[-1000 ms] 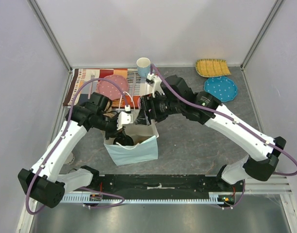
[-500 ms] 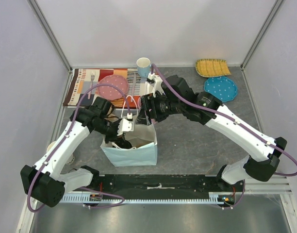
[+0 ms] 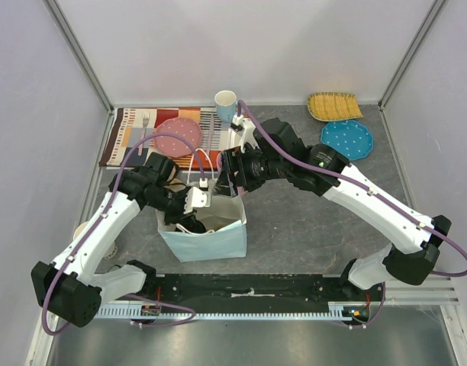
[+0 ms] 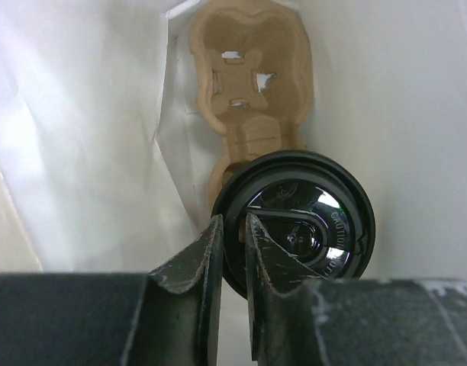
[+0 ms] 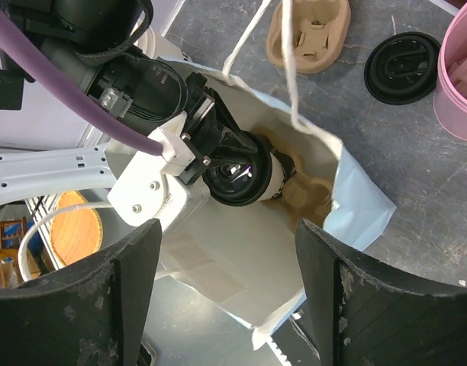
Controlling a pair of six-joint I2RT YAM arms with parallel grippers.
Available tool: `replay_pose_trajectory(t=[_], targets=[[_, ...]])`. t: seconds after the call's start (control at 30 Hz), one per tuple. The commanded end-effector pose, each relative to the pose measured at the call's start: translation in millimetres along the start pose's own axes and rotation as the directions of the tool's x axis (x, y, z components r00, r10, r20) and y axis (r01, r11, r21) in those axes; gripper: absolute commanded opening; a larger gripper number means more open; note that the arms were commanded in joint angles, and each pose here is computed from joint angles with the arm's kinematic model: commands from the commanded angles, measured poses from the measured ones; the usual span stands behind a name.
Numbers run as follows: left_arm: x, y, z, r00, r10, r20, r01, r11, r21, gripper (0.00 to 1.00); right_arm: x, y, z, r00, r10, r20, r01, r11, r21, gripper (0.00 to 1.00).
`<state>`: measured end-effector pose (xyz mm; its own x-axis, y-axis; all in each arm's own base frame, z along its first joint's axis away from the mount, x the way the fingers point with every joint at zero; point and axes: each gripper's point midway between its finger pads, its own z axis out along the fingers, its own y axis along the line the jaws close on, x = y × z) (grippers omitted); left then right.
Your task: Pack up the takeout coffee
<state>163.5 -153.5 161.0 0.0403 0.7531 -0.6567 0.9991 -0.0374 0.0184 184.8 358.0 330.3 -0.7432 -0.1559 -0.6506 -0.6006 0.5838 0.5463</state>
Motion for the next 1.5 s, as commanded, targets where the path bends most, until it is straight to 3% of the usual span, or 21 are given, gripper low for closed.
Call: replay_pose_trajectory(t=[0.0,0.17,0.4,0.57,0.77,0.93,1.03,1.1,1.23,1.33,1.37,1.43,1.47], targets=[[-18.6,6.4,-13.3,0.998,0.057,0.033,-0.056,0.997,-0.044,0.25,-8.1,7.8,-7.8,0.999,-0.008,0.04,0.009,1.0,-0.021,0.78],[-35.5,3.3,-24.7,0.994,0.075,0.076,-0.071,0.996,-0.047,0.35,-7.4,6.8,-7.1,0.999,-0.009,0.038,0.01,1.0,-0.018,0.79],[-66.6,-3.9,-43.2,0.98,0.103,0.173,-0.095,0.994,-0.053,0.38,-8.7,5.3,-3.8,0.999,-0.003,0.044,0.003,1.0,-0.015,0.8],[-78.9,6.1,-54.6,0.976,0.112,0.185,-0.093,0.989,-0.112,0.38,-17.4,0.5,-6.1,0.996,-0.005,0.089,0.003,1.0,0.02,0.8],[-104.2,18.0,-76.8,0.965,0.112,0.239,-0.061,0.976,-0.21,0.38,-52.5,-4.0,-29.7,0.964,-0.002,0.267,-0.023,0.996,0.091,0.8],[-125.6,24.2,-100.0,0.949,0.085,0.304,0.011,0.953,-0.301,0.39,-94.2,-19.7,-61.0,0.876,-0.017,0.481,-0.092,0.975,0.203,0.78],[-137.3,28.0,-116.4,0.935,0.078,0.347,0.059,0.928,-0.367,0.4,-103.9,-43.3,-74.6,0.835,-0.026,0.55,-0.164,0.942,0.293,0.6],[-146.1,31.5,-129.2,0.922,0.078,0.379,0.093,0.906,-0.413,0.4,-110.6,-69.4,-81.1,0.806,-0.059,0.589,-0.218,0.895,0.388,0.58],[-156.7,37.1,-154.4,0.899,0.091,0.428,0.157,0.846,-0.509,0.44,-125.1,-100.3,-73.2,0.81,-0.122,0.573,-0.224,0.84,0.495,0.56],[-152.5,50.3,-173.9,0.893,0.068,0.445,0.243,0.759,-0.604,0.46,-135.5,-131.9,-53.5,0.831,-0.072,0.551,-0.255,0.832,0.493,0.54],[-144.3,57.6,-182.1,0.898,0.053,0.436,0.277,0.703,-0.655,0.47,-143.4,-136.2,-49.9,0.829,-0.062,0.556,-0.252,0.845,0.472,0.54],[-135.9,69.8,-197.4,0.896,0.034,0.444,0.334,0.607,-0.721,0.49,-149.4,-151.6,-25.3,0.874,-0.132,0.467,-0.135,0.858,0.495,0.59],[-129.9,71.8,-200.2,0.895,0.022,0.446,0.353,0.575,-0.738,0.5,-163.6,-145.8,-20.3,0.868,-0.182,0.463,-0.076,0.871,0.485,0.62]])
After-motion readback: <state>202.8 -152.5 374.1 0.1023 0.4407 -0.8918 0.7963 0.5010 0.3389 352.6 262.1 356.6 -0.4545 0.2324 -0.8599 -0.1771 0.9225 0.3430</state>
